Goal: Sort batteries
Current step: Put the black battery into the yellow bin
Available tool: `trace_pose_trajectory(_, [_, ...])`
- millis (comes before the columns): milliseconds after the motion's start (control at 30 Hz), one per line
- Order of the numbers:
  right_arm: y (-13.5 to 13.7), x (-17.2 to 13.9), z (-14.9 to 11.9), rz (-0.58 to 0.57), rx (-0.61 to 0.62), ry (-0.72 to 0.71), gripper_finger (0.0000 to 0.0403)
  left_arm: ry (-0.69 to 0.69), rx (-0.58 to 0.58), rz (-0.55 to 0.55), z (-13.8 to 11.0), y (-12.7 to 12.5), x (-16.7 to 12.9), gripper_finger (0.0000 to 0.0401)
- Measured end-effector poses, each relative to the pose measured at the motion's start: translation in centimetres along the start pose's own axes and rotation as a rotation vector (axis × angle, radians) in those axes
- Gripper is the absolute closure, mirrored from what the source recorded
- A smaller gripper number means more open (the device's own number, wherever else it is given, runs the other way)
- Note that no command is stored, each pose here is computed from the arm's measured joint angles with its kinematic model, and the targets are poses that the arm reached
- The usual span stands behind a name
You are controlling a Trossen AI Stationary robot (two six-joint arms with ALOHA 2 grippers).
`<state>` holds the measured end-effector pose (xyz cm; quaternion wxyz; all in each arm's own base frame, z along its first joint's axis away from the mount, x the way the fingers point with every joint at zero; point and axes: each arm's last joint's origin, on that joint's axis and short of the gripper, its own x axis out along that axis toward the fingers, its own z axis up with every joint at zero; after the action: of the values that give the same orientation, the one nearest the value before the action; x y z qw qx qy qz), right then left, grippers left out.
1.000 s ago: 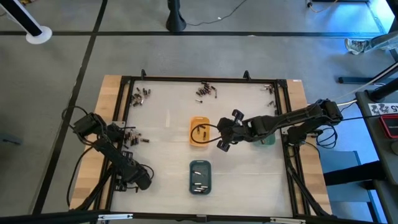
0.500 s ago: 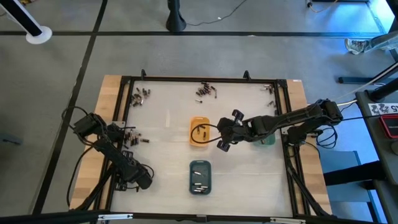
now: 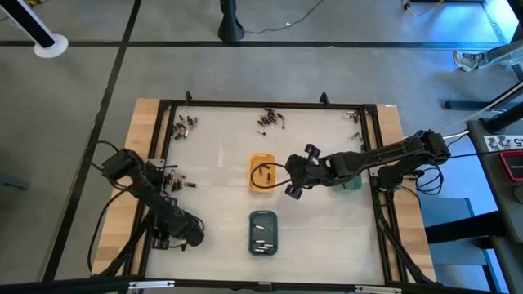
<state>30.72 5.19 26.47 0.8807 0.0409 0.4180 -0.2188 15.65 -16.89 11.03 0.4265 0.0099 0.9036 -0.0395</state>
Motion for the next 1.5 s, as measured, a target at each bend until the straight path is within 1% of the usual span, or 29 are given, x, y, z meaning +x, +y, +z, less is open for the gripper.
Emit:
trace_pose_trajectory(100, [0.0,0.0,0.0,0.000,0.001,-0.001,0.0323,-0.007,-0.014,0.006,0.2,0.3,-0.5,0.0222])
trace_pose_trajectory(200, [0.0,0.0,0.0,0.001,0.001,-0.002,0.0323,-0.028,-0.001,0.005,0.3,0.4,-1.1,0.0220])
trace_pose_trajectory(333, [0.0,0.0,0.0,0.001,0.002,-0.002,0.0323,-0.046,0.024,0.029,0.5,0.4,-2.3,0.0224])
trace_pose_trajectory(467, [0.0,0.0,0.0,0.000,0.003,-0.003,0.0323,-0.083,0.020,0.064,0.7,0.5,-3.7,0.0223])
trace_pose_trajectory(600, [0.0,0.0,0.1,0.001,0.003,-0.003,0.0323,-0.151,0.012,0.080,1.3,0.7,-5.4,0.0217])
trace_pose_trajectory(733, [0.0,0.0,0.0,0.000,0.002,-0.002,0.0323,-0.235,0.022,0.108,1.9,1.0,-7.7,0.0222])
trace_pose_trajectory(867, [-0.1,0.0,-0.2,0.019,-0.008,0.028,0.0323,-0.331,0.018,0.150,2.0,2.0,-10.4,0.0222])
trace_pose_trajectory(967, [-0.3,-0.2,-0.5,0.025,-0.022,0.066,0.0323,-0.433,-0.020,0.159,1.4,3.7,-12.7,0.0220])
trace_pose_trajectory(1067, [-0.5,-0.4,-0.8,0.008,-0.032,0.099,0.0323,-0.563,-0.087,0.163,0.4,6.1,-15.1,0.0222])
trace_pose_trajectory(1133, [-0.8,-0.7,-1.0,-0.006,-0.028,0.108,0.0323,-0.676,-0.143,0.151,-0.1,8.0,-16.5,0.0222])
trace_pose_trajectory(1233, [-1.5,-1.4,-1.2,-0.082,-0.032,0.106,0.0323,-0.885,-0.226,0.085,-0.1,10.8,-18.8,0.0220])
trace_pose_trajectory(1333, [-2.5,-2.2,-1.3,-0.144,-0.027,0.099,0.0323,-1.077,-0.268,0.044,0.6,13.2,-20.7,0.0218])
trace_pose_trajectory(1500, [-4.2,-3.3,-1.3,-0.175,-0.001,0.098,0.0323,-1.317,-0.282,0.005,3.2,16.5,-22.8,0.0216])
